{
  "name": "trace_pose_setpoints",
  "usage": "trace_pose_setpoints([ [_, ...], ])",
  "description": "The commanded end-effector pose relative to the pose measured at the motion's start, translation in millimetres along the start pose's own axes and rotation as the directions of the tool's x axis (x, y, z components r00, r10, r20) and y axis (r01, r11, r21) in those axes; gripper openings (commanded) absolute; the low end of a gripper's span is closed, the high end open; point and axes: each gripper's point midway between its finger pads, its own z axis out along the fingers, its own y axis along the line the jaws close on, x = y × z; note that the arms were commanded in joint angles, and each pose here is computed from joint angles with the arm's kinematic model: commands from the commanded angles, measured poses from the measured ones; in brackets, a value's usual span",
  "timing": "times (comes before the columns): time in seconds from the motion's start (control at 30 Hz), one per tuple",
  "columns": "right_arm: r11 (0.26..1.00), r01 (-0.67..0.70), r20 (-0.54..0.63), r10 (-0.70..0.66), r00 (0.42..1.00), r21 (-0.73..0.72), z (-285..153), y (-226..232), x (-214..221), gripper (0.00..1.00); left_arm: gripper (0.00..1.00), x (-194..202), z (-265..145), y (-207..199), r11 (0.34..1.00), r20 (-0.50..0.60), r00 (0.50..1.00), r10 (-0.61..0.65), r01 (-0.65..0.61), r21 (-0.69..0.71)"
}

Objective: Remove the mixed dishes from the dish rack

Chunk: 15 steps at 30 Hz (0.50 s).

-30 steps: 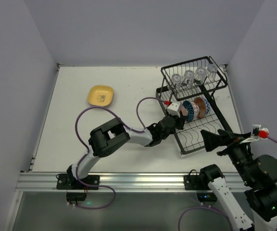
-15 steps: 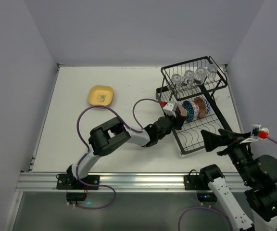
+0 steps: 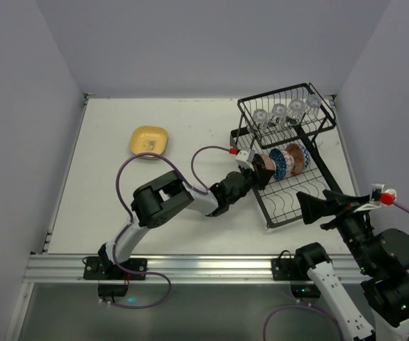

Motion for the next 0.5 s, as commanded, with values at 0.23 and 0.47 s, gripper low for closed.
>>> trace_pose_setpoints([
  [0.23,0.999,0.035,0.042,-0.033,0.999,-0.033,-1,7,-12,0.99,0.0,-43,0,-33,0.983,0.143,0.985,-0.102,0.078,0.165],
  [0.47,0.999,0.036,0.041,-0.035,0.999,-0.032,0,7,-11,0.99,0.0,-48,3,-41,0.972,0.143,0.981,-0.133,0.101,0.212],
])
